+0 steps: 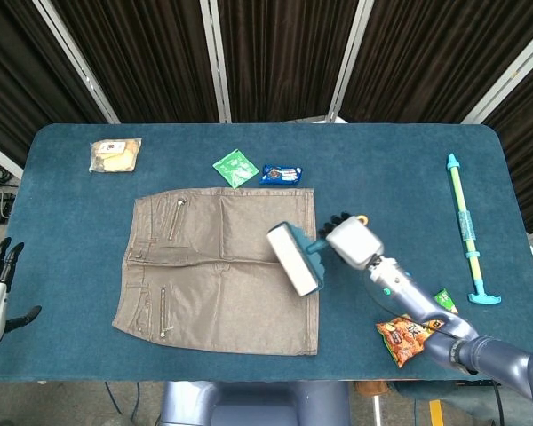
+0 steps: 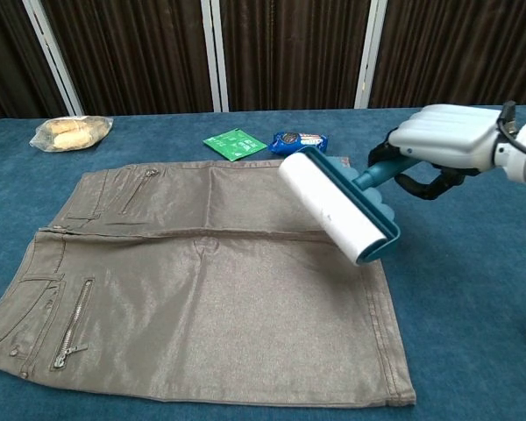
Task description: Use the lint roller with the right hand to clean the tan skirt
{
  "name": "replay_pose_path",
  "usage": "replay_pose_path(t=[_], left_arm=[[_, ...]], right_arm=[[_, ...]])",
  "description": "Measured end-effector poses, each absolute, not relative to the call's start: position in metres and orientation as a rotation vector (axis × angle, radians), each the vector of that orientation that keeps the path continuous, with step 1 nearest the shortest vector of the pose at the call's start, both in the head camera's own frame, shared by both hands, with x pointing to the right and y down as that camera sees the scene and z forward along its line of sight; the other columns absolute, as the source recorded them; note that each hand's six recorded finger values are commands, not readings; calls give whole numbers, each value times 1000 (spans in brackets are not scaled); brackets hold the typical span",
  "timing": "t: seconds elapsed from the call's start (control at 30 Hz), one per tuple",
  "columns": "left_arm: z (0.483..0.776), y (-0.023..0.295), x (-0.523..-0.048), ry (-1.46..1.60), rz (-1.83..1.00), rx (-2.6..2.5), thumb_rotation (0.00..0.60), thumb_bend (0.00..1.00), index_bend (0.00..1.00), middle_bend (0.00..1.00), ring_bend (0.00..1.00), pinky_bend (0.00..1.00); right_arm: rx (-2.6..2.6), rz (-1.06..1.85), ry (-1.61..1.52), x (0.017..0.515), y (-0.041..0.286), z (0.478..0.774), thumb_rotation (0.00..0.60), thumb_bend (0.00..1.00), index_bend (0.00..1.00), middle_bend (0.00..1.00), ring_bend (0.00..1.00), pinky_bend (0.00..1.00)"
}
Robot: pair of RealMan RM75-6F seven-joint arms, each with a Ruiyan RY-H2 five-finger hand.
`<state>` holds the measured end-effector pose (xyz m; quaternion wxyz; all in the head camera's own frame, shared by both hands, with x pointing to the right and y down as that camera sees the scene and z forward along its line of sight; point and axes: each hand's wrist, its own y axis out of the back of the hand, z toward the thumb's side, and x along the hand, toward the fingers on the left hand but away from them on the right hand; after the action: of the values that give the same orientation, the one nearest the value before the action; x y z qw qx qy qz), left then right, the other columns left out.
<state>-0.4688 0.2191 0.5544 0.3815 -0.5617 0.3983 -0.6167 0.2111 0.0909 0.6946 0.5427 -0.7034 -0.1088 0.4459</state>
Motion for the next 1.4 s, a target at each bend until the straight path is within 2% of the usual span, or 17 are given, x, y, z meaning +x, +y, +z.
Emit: replay_pose_path(t=[0.17, 0.37, 0.77, 1.03, 1.4], left_arm=[[554, 218, -472, 1024, -1577, -1443, 600, 0, 0, 0, 0, 0], [553, 217, -476, 1041, -1581, -1454, 600, 0, 0, 0, 0, 0], [550, 215, -479, 1061, -1578, -1467, 600, 0, 0, 0, 0, 0], [551, 214, -479, 1061, -1583, -1470, 600, 0, 0, 0, 0, 0], [552, 216, -473, 1047, -1576, -1481, 600, 0, 0, 0, 0, 0]], right_arm=[[-1621, 984, -139, 161, 111, 693, 600, 865, 399, 418, 289, 357], [-1663, 892, -73, 97, 145, 690, 600, 877, 399, 418, 291, 357], [-1626, 824, 26, 50, 182, 695, 600, 879, 400, 418, 294, 361], [-1483, 870, 41, 74, 166, 707, 600, 879, 402, 419, 295, 363], [-1254, 1038, 40, 172, 107, 713, 600, 878, 402, 418, 295, 362]])
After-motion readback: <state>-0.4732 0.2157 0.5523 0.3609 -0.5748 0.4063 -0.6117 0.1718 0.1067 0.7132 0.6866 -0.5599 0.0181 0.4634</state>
